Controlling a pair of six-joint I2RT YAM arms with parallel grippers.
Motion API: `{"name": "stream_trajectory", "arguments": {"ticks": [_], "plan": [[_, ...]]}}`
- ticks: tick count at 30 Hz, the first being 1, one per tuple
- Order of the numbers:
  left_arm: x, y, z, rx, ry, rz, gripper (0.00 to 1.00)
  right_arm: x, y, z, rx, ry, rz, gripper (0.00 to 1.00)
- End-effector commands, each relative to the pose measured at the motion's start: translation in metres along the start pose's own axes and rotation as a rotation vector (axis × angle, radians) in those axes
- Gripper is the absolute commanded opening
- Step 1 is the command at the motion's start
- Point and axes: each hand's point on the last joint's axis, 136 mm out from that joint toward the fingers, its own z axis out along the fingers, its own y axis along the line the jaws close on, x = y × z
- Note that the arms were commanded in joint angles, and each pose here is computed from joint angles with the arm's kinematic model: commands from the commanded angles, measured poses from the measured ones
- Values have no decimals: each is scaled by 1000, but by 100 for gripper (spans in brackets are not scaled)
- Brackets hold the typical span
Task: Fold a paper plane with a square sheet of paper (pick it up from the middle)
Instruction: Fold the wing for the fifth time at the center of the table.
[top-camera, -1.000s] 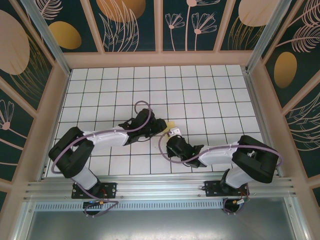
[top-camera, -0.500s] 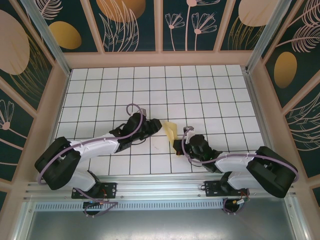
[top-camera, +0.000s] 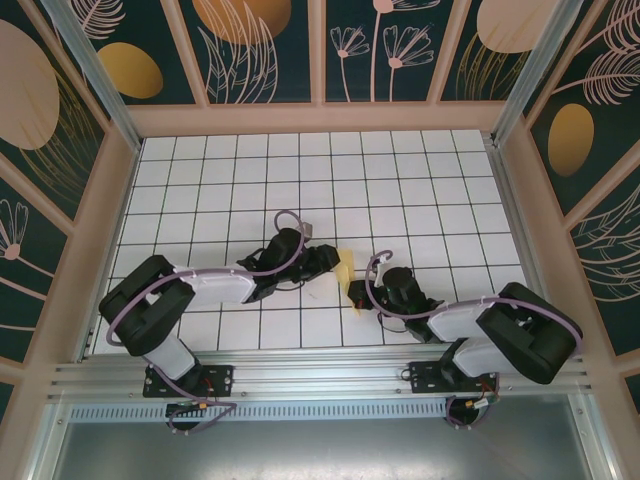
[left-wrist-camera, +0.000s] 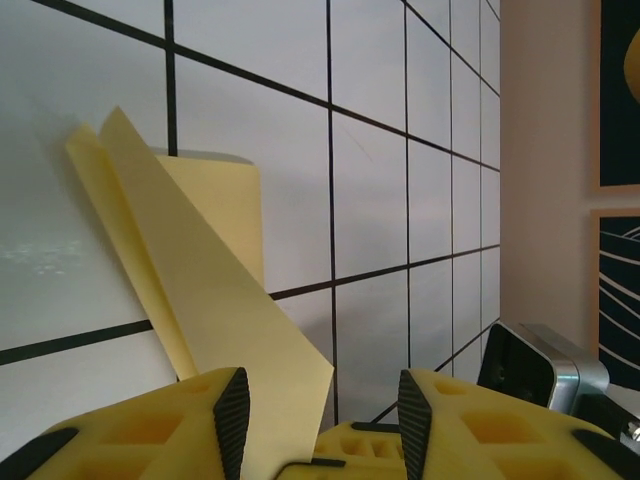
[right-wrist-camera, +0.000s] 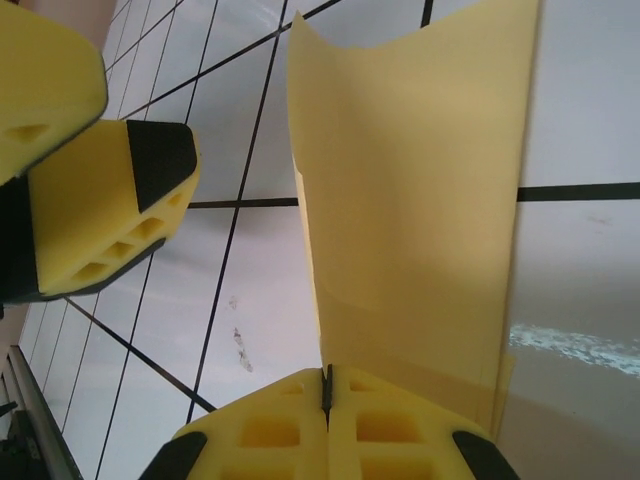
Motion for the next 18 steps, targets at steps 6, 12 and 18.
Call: {"name": "stream_trajectory", "arguments": {"ticks": [6,12,18], "plan": [[8,-27,17,105,61,29,45,1,-2,2,-45,24,86,0],[12,-21,34,99,96,28,45,2,-4,2,-43,33,98,0],[13,-18,35,93,94,27,46,-1,-5,-1,-39,25,106,0]]}}
